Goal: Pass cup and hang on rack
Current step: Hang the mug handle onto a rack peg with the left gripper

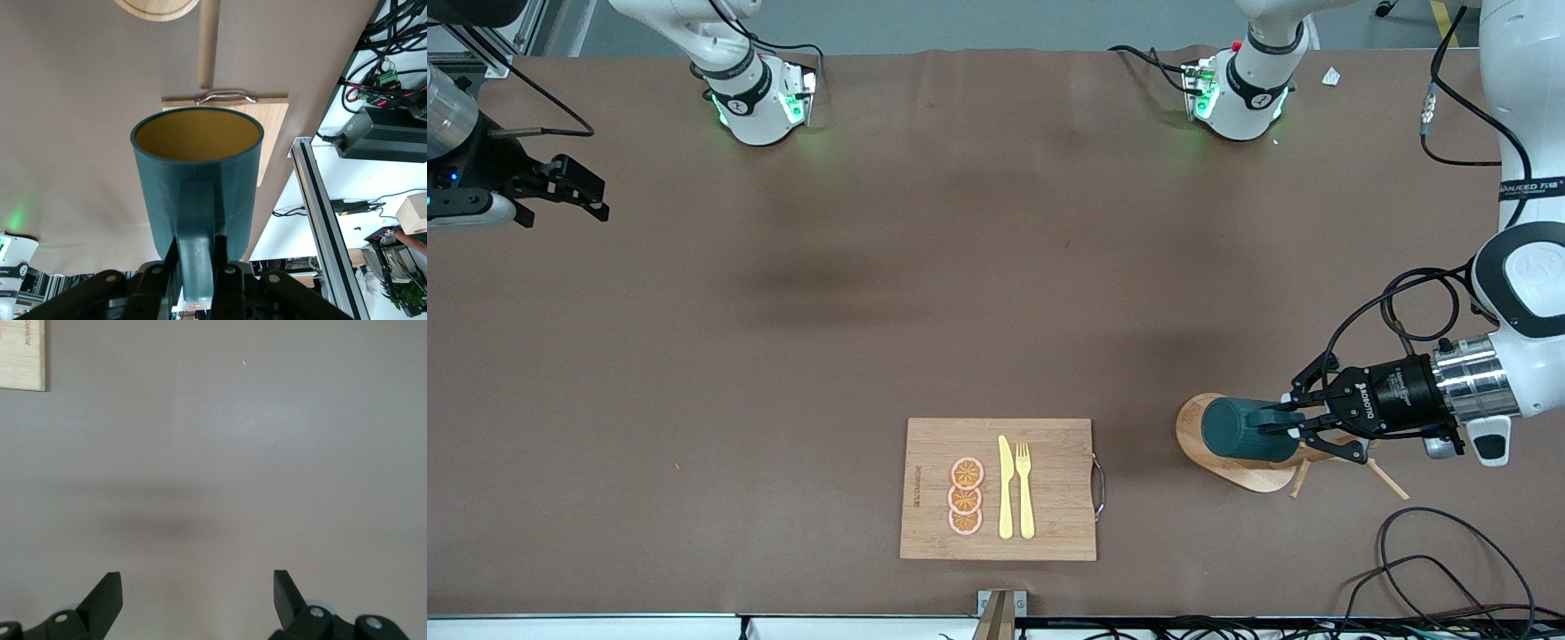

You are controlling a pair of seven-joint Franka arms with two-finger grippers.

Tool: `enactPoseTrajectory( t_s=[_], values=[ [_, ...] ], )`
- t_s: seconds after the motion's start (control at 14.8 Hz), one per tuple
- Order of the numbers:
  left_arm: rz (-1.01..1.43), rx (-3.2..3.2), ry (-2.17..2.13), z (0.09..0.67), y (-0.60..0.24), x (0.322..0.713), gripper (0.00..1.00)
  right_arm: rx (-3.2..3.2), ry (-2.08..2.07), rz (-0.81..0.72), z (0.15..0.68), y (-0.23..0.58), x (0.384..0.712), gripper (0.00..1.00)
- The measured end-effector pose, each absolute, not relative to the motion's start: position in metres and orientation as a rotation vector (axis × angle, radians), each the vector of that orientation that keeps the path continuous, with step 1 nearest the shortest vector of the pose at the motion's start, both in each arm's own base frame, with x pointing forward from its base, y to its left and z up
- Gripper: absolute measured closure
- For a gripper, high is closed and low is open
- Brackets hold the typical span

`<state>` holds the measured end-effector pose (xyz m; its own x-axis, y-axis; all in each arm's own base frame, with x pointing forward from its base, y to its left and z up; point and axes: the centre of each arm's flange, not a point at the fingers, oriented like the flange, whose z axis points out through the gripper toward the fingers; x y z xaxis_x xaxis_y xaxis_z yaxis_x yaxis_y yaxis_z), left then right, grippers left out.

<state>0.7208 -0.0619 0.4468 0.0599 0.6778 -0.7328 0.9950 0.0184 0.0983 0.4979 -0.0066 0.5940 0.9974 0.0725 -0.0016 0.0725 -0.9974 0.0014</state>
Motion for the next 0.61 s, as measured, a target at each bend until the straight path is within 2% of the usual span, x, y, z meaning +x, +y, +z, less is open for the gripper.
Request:
enactPoseTrajectory(
  t_s=[0.61],
  values=[
    [-0.572,1.811,1.701,0.433,-0.033,0.723,0.79,3.139,0.109,-0.009,0.592,-0.008,0.501,0.0]
  ],
)
